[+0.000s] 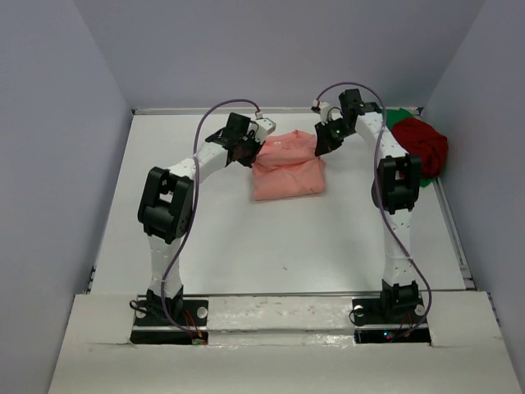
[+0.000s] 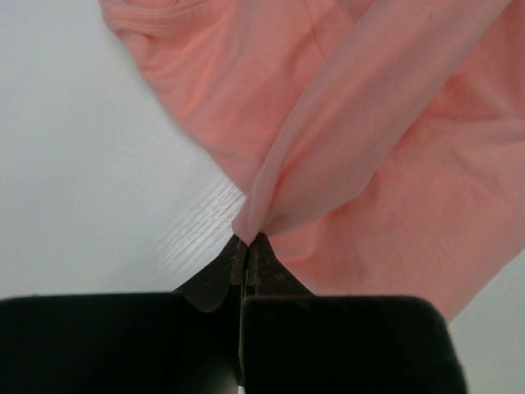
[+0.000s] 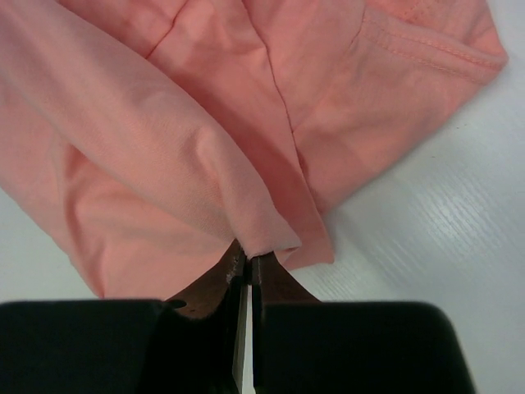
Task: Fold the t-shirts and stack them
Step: Fold the long partially folded tshirt into a neat square
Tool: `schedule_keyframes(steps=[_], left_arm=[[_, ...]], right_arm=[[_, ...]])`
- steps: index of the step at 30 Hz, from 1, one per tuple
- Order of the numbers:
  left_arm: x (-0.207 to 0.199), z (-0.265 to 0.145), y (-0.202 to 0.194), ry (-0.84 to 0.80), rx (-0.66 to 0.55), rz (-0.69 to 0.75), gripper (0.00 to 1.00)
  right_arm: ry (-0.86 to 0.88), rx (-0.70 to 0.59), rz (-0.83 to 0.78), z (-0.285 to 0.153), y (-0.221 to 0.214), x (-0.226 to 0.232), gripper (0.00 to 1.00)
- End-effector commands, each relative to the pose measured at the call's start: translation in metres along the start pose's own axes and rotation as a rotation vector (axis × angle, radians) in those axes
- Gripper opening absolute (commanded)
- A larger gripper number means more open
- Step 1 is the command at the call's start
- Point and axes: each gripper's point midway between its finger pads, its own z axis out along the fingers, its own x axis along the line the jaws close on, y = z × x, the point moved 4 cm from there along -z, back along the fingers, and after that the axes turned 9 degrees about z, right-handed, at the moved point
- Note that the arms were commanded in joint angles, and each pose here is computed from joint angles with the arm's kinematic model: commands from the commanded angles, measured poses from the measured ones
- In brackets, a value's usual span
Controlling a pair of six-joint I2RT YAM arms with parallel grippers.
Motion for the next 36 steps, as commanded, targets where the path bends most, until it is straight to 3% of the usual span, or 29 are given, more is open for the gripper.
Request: schedule_keyframes(steps=[1, 2, 5, 7, 11, 16, 19, 20, 21, 23, 25, 27, 29, 31, 32, 34, 35, 36], left_arm=[[0.02, -0.007, 0.027, 0.081, -0.077, 0.005, 0.0], [0.022, -0.007, 0.026, 0.1, -0.071, 0.001, 0.14], [0.032, -0.007, 0.033, 0.151, -0.088, 0.01, 0.41], [0.046, -0.019, 0.048, 0.215, -0.124, 0.026, 0.52], [0.093, -0.066, 0.092, 0.446, -0.201, 0.044, 0.67], [0.125, -0.135, 0.131, 0.639, -0.267, 0.111, 0.75], [0.129, -0.169, 0.126, 0.647, -0.297, 0.096, 0.79], [0.124, -0.172, 0.123, 0.582, -0.329, 0.072, 0.84], [0.123, -0.166, 0.098, 0.532, -0.284, 0.038, 0.85], [0.103, -0.174, 0.089, 0.394, -0.32, 0.03, 0.84], [0.078, -0.17, 0.056, 0.296, -0.298, 0.002, 0.82], [0.049, -0.156, 0.023, 0.19, -0.28, -0.029, 0.73], [0.026, -0.163, 0.014, 0.083, -0.316, -0.025, 0.55], [0.003, -0.158, -0.005, -0.018, -0.3, -0.067, 0.46], [-0.008, -0.157, -0.007, -0.073, -0.311, -0.073, 0.35], [-0.018, -0.156, -0.013, -0.102, -0.343, -0.093, 0.22], [-0.02, -0.157, -0.013, -0.105, -0.357, -0.106, 0.16], [-0.022, -0.157, -0.01, -0.11, -0.376, -0.107, 0.04]], right_arm=[[-0.056, -0.099, -0.082, -0.008, 0.03, -0.01, 0.2], [-0.057, -0.104, -0.084, -0.008, 0.032, -0.011, 0.47], [-0.069, -0.113, -0.085, -0.008, 0.035, -0.013, 0.9], [-0.081, -0.121, -0.089, -0.01, 0.038, -0.013, 0.99], [-0.106, -0.134, -0.106, -0.023, 0.045, -0.009, 1.0], [-0.171, -0.198, -0.157, -0.066, 0.065, 0.009, 1.0], [-0.173, -0.216, -0.166, -0.086, 0.069, 0.024, 0.86], [-0.168, -0.219, -0.16, -0.098, 0.068, 0.034, 0.68], [-0.148, -0.205, -0.149, -0.1, 0.062, 0.039, 0.6], [-0.131, -0.183, -0.121, -0.112, 0.051, 0.053, 0.42], [-0.09, -0.113, -0.067, -0.103, 0.022, 0.058, 0.4], [-0.06, -0.098, -0.051, -0.111, 0.007, 0.072, 0.4], [-0.03, -0.028, 0.005, -0.1, -0.027, 0.076, 0.42], [-0.023, -0.03, -0.004, -0.106, -0.038, 0.089, 0.42], [-0.015, 0.016, 0.031, -0.097, -0.06, 0.088, 0.42], [-0.023, 0.024, 0.036, -0.101, -0.071, 0.093, 0.42], [-0.028, 0.029, 0.045, -0.099, -0.076, 0.092, 0.4], [-0.024, 0.055, 0.066, -0.094, -0.088, 0.092, 0.28]])
